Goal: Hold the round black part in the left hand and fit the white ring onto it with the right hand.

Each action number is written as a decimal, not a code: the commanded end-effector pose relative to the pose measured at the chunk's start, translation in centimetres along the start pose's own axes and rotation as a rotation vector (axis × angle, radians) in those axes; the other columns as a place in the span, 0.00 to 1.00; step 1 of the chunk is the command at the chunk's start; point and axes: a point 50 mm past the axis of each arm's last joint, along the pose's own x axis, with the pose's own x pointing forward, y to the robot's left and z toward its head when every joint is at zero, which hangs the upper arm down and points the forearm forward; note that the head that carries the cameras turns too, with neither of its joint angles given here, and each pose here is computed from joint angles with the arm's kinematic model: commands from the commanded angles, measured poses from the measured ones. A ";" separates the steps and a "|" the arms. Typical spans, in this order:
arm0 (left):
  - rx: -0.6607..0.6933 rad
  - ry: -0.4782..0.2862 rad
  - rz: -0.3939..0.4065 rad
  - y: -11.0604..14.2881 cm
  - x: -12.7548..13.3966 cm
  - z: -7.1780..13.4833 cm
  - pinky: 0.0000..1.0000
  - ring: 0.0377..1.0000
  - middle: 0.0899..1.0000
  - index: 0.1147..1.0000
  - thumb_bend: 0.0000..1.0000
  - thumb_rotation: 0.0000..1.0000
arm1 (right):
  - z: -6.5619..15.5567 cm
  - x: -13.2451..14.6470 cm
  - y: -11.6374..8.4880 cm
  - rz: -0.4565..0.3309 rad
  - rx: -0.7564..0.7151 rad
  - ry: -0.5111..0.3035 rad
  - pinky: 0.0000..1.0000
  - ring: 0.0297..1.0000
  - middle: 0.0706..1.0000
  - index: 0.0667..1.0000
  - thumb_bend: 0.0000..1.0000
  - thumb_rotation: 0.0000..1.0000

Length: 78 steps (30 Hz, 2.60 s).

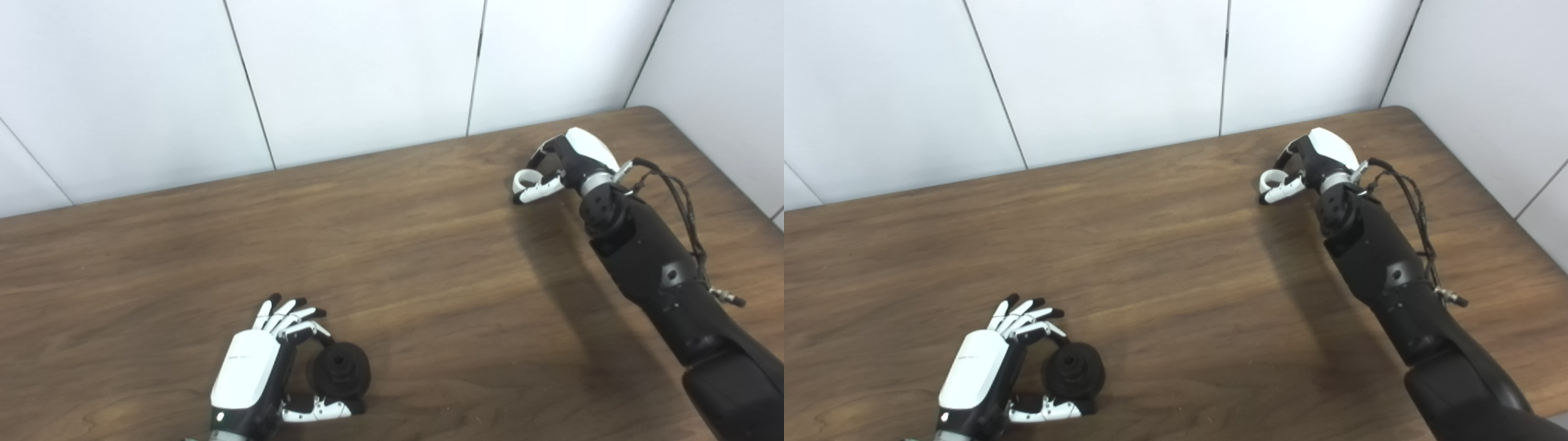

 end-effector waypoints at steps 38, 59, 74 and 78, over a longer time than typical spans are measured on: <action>-0.004 -0.018 0.007 -2.1 0.6 1.5 1.00 0.89 0.77 0.42 0.52 0.05 | 12.3 -15.1 -0.8 0.198 -0.077 -0.633 1.00 0.99 0.84 0.45 0.52 0.14; 0.029 -0.014 0.017 -2.7 2.0 3.5 1.00 0.90 0.78 0.42 0.52 0.05 | 16.0 -21.0 1.4 0.352 -0.064 -0.844 1.00 0.99 0.84 0.45 0.52 0.13; 0.024 -0.015 0.026 -2.5 2.8 4.2 1.00 0.90 0.78 0.42 0.52 0.05 | 15.7 -21.6 2.0 0.430 -0.082 -0.855 1.00 1.00 0.85 0.45 0.52 0.13; 0.026 -0.016 0.028 -2.3 2.9 4.4 1.00 0.90 0.78 0.42 0.52 0.05 | 15.6 -21.5 2.2 0.435 -0.077 -0.850 1.00 1.00 0.85 0.45 0.52 0.13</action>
